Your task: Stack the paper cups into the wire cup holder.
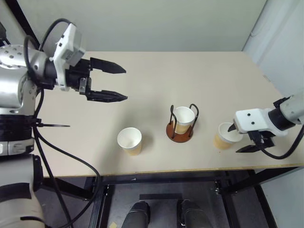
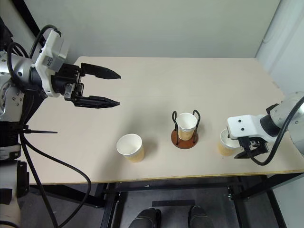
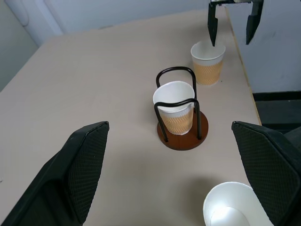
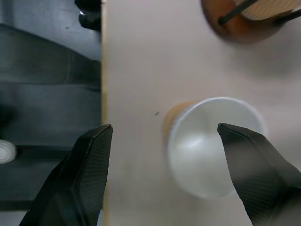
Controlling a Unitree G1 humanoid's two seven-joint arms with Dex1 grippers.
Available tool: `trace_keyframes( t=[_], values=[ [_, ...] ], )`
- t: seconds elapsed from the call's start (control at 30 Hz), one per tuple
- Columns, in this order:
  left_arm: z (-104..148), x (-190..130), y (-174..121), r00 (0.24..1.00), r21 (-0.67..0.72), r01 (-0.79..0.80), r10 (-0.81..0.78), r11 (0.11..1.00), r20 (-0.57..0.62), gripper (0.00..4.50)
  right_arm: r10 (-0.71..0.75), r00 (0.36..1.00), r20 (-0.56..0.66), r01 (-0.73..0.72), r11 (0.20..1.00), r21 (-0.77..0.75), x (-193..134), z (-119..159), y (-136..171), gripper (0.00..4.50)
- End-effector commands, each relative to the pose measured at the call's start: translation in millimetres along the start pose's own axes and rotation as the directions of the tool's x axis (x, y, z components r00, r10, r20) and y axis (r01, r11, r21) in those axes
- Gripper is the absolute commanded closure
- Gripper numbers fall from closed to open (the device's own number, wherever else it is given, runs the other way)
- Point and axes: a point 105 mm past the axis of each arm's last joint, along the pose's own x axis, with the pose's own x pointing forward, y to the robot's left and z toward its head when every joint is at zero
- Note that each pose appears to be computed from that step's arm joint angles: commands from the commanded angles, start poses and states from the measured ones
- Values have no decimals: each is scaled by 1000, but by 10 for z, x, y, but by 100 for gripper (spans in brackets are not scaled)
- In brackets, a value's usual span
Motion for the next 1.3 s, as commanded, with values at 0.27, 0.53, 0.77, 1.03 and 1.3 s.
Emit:
trace_keyframes(
  t=[0.27, 0.53, 0.77, 1.03, 1.3],
  values=[
    [126, -37, 33, 1000, 53, -6, 6, 999, 16, 0, -47, 997, -67, 45, 999, -31, 137, -143, -55, 81],
    [121, -81, 20, 1000, 51, -24, 24, 998, 2, 0, -13, 999, -49, 12, 1000, -26, 331, -152, -77, 210],
    [87, -120, 10, 999, 43, -42, 43, 998, -11, 0, -69, 997, 20, 70, 997, -20, 149, 25, -213, 447],
    [70, -169, 20, 998, 34, -65, 65, 997, -14, 0, -201, 972, 121, 210, 976, -59, -359, 435, -491, 447],
    [59, -202, 5, 997, 32, -69, 70, 997, -17, 0, -392, 911, 126, 411, 890, -199, -862, 709, -913, 447]
  ],
)
